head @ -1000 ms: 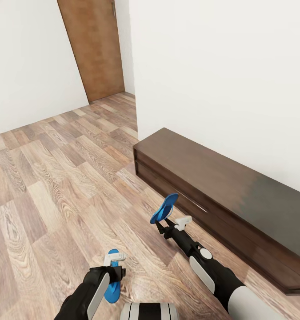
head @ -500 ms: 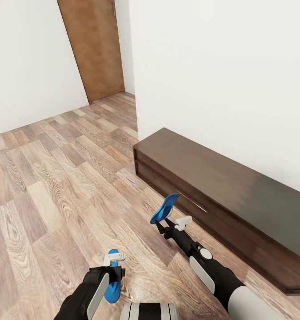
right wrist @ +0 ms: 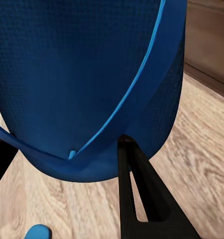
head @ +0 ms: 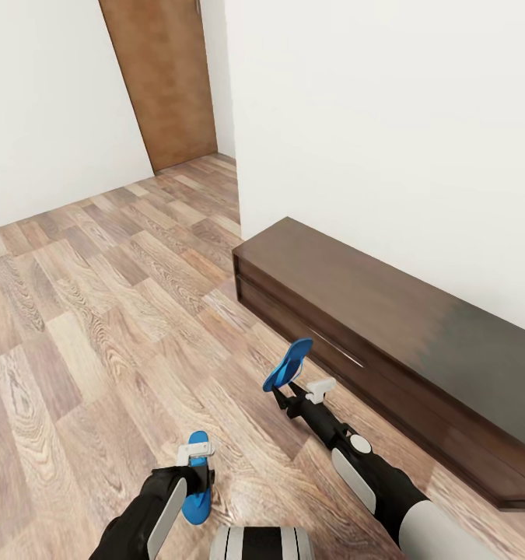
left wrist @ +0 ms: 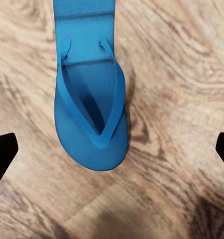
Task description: In the bedroom, move the book from the bed onto either nightstand, and place the two sandals side by side next to the bed.
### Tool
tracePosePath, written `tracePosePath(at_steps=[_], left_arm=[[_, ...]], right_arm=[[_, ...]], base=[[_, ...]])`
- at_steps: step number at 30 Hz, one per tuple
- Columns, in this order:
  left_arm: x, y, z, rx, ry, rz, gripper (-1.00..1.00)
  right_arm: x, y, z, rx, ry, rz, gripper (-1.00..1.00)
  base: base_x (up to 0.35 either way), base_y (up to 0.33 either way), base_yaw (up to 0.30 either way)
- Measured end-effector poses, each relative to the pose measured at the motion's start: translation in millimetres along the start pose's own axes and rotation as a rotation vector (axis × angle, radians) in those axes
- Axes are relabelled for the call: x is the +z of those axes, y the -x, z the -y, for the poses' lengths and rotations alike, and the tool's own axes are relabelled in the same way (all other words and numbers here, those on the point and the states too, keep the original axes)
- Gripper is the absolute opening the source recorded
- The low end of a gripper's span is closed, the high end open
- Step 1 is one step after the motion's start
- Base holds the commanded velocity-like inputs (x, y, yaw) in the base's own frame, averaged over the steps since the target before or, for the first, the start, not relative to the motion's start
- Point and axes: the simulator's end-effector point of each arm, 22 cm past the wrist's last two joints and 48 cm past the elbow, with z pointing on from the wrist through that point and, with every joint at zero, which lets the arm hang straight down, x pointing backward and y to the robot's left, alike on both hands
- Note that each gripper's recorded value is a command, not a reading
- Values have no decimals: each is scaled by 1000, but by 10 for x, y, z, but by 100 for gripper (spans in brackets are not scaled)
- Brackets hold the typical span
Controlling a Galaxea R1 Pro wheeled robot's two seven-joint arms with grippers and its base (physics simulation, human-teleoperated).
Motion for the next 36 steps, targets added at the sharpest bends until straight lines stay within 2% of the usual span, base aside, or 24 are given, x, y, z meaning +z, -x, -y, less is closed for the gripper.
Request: tracePosePath(at_steps=[11, 21, 36], left_arm=[[96, -116, -11, 0, 3, -29, 100], [94, -111, -12, 1, 4, -27, 100], [278, -345, -46, -2, 11, -82, 100]], right_arm=[[17, -171, 45, 14, -5, -24, -100], [12, -161, 66, 15, -8, -22, -100], [30, -500, 171, 45, -22, -69, -100]], base=[[0, 0, 0], [0, 0, 0], [0, 0, 0]])
